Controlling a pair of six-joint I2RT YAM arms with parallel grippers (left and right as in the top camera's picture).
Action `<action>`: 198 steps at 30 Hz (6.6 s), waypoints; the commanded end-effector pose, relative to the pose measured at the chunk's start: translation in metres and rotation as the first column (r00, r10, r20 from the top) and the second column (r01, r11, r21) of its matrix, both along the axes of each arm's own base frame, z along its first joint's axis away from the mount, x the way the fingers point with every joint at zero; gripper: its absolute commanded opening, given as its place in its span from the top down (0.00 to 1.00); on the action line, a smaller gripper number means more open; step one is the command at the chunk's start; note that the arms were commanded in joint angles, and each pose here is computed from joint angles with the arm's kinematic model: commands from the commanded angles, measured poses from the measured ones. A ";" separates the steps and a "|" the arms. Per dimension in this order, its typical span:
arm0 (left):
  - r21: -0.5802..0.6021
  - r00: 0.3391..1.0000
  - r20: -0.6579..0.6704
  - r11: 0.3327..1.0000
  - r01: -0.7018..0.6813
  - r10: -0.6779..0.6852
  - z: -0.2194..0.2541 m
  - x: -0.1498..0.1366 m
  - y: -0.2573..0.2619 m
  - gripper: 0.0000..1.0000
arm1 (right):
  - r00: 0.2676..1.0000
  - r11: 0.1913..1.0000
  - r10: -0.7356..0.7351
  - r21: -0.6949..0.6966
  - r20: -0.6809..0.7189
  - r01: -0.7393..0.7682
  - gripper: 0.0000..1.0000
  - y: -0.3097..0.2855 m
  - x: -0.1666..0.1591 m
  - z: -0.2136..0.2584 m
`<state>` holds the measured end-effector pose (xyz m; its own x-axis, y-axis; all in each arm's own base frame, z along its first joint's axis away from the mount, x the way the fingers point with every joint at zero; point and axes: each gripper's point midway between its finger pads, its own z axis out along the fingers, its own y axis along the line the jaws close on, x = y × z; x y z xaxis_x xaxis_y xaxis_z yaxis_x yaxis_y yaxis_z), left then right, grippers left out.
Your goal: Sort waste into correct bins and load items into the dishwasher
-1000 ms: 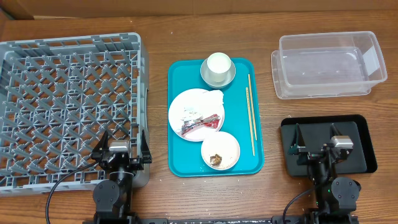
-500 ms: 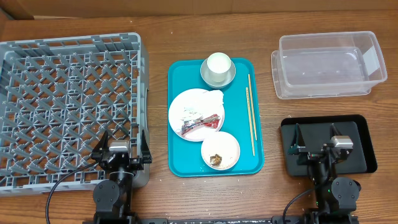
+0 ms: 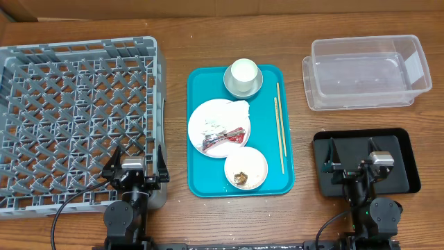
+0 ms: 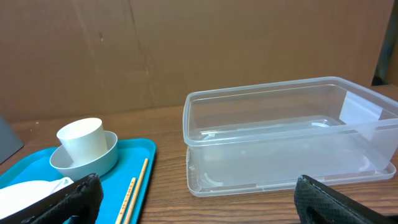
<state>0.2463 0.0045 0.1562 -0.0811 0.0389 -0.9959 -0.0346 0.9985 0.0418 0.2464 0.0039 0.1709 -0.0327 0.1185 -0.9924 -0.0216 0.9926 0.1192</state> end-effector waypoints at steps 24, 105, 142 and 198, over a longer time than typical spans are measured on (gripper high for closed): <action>0.019 1.000 0.006 1.000 0.013 -0.013 0.001 0.000 -0.002 0.00 | 1.000 1.000 0.004 0.004 0.005 -0.004 0.00 0.001 0.000 -0.001; 0.151 0.883 0.209 0.906 0.395 -0.420 0.163 0.013 -0.073 0.00 | 1.000 1.000 0.004 0.004 0.005 -0.004 0.00 0.001 0.000 -0.001; -0.229 0.958 -0.275 0.962 -0.148 0.082 0.156 0.079 0.114 0.00 | 0.957 0.967 0.206 0.105 0.205 -0.231 0.00 0.037 -0.009 0.049; -0.277 0.918 -0.391 0.944 -0.181 0.061 0.125 0.072 0.110 0.00 | 0.521 0.746 0.650 0.595 -0.553 -0.299 0.07 0.233 0.133 0.030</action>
